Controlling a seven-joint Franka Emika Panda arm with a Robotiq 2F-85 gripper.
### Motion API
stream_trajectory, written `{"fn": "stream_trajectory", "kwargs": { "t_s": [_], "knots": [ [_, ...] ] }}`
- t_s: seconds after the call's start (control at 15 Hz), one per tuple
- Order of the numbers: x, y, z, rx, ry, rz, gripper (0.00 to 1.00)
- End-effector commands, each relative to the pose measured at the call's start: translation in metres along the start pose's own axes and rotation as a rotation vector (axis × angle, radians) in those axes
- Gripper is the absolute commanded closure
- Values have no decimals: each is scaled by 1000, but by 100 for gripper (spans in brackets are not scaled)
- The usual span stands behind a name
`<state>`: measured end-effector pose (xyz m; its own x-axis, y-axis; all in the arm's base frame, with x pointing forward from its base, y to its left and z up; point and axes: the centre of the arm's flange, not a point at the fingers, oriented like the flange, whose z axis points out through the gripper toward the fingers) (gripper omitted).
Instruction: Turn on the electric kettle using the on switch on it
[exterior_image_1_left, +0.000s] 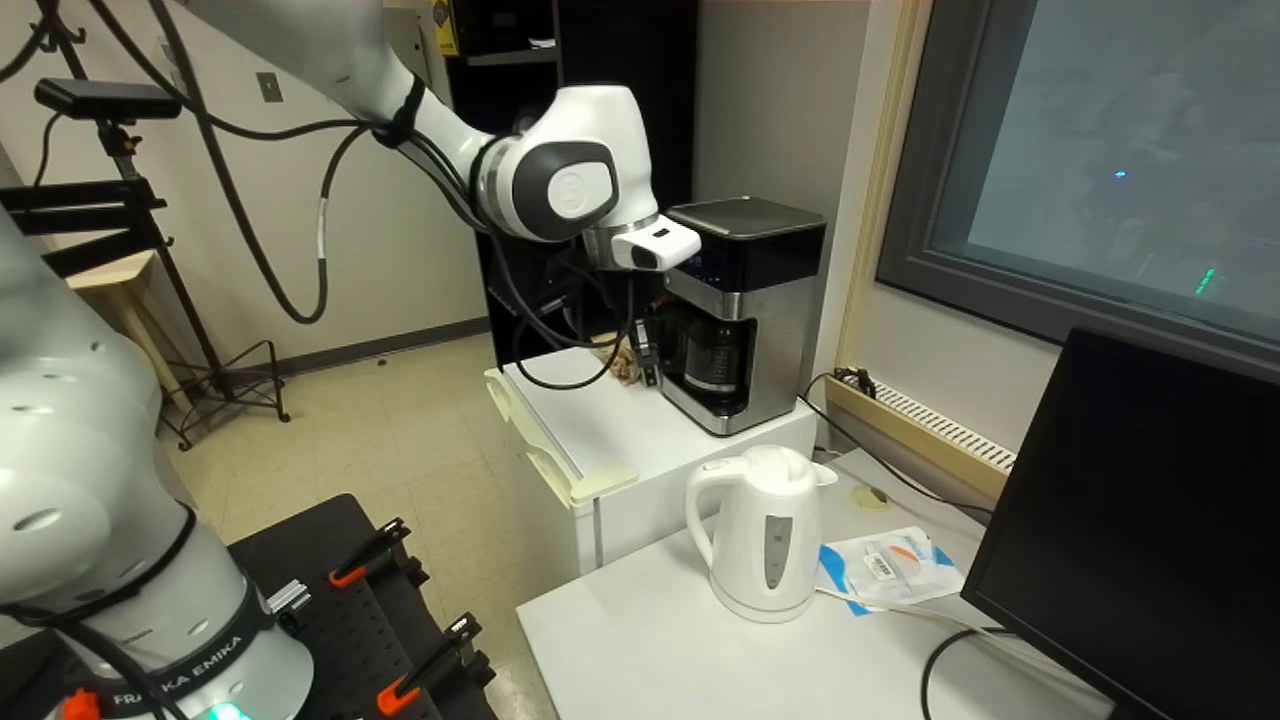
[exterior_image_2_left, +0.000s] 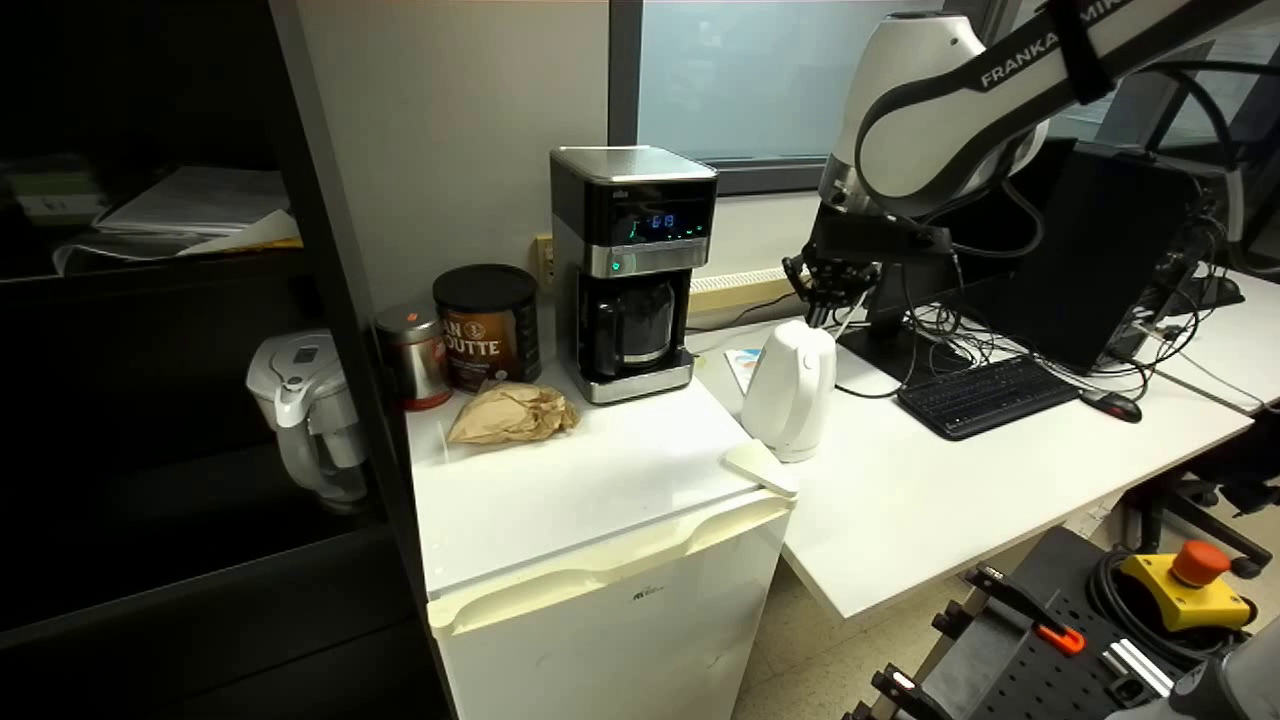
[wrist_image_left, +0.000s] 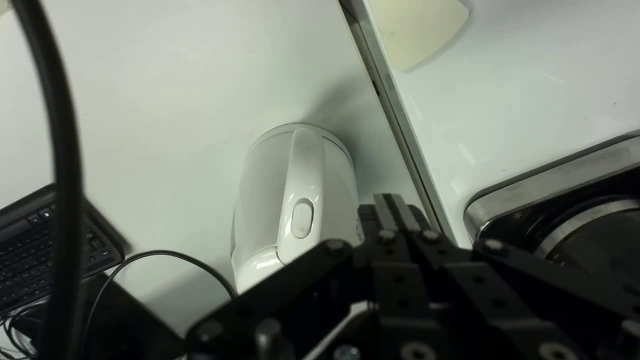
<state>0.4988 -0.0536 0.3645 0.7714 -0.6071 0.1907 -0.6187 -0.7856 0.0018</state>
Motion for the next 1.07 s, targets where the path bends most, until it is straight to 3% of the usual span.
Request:
{"fn": "stream_trajectory", "kwargs": {
  "t_s": [0.0,1.0],
  "knots": [
    [22,-12,15,-23,4,45,100],
    [51,14,67,-74,-57,158,100]
  ]
}}
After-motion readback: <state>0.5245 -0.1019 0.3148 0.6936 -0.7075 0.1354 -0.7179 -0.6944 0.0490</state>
